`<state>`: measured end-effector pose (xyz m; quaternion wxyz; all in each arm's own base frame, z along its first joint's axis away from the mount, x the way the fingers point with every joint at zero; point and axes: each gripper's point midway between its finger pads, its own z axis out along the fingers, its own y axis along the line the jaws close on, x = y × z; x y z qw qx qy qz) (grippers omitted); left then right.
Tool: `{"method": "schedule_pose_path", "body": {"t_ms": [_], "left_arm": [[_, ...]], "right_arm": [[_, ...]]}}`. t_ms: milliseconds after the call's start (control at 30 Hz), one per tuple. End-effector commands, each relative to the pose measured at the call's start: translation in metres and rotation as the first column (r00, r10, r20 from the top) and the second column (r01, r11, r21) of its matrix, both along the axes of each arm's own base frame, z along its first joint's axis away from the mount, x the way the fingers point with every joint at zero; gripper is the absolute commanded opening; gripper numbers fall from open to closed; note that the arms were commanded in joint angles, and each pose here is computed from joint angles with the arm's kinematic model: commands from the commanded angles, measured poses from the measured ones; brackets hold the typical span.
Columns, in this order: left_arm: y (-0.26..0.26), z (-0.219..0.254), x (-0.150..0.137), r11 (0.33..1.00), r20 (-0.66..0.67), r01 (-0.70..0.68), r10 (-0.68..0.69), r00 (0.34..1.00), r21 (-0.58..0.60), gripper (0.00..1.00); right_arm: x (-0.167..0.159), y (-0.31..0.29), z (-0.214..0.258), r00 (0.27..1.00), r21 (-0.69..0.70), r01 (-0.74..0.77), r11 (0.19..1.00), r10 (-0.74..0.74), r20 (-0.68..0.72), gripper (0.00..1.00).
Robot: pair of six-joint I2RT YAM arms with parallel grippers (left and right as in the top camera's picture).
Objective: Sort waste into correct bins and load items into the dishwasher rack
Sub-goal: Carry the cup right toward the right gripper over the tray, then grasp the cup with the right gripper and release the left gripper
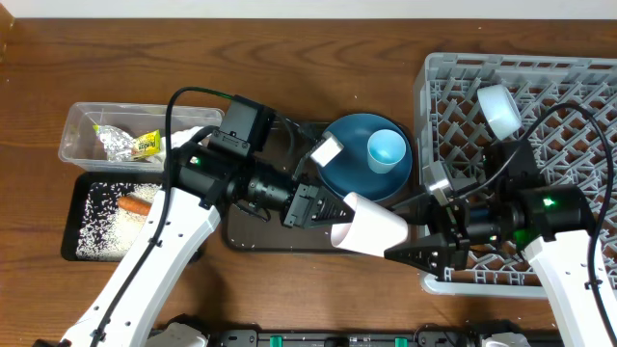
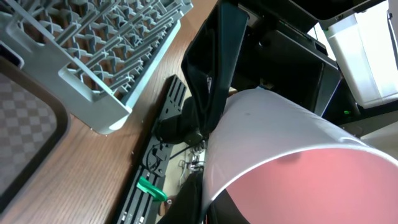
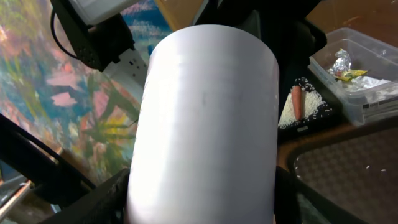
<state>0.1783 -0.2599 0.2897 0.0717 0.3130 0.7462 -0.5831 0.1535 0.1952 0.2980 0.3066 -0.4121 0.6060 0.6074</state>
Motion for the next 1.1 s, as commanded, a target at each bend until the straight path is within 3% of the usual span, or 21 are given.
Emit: {"method": "schedule_pose_path", "body": {"t_ms": [0,200,333,467,800,900,1067], "left_arm": [[-0.002,0.003,-0.004,0.999,0.012,0.023,-0.023,1.0,-0.025,0.06],[-0.001,0.002,-0.004,1.0,0.015,0.019,-0.019,1.0,-0.016,0.06],[0.004,-0.014,-0.001,0.997,0.01,-0.02,0.019,1.0,0.078,0.16],[0.015,-0.037,0.002,0.973,0.008,-0.067,0.067,0.998,0.22,0.17],[0.02,-0.046,0.004,0.957,0.015,-0.09,0.089,0.996,0.276,0.17],[0.027,-0.057,0.009,0.926,0.017,-0.133,0.136,0.991,0.352,0.17],[0.034,-0.065,0.01,0.899,0.021,-0.149,0.153,0.988,0.411,0.17]], "right_arm": [[-0.003,0.004,0.004,1.0,0.028,-0.028,0.999,0.028,0.006,0.66],[-0.003,0.004,0.004,0.999,0.029,-0.028,0.999,0.027,0.016,0.45],[0.0,0.003,0.004,0.999,0.03,-0.022,0.999,0.021,0.026,0.42],[0.008,-0.002,-0.005,1.0,-0.028,0.022,0.999,-0.022,0.007,0.41],[0.046,-0.016,-0.014,0.983,-0.118,0.162,0.98,-0.171,-0.072,0.35],[0.068,-0.027,-0.031,0.942,-0.242,0.264,0.934,-0.303,-0.144,0.33],[0.1,-0.064,-0.073,0.753,-0.515,0.443,0.734,-0.617,-0.23,0.33]]}}
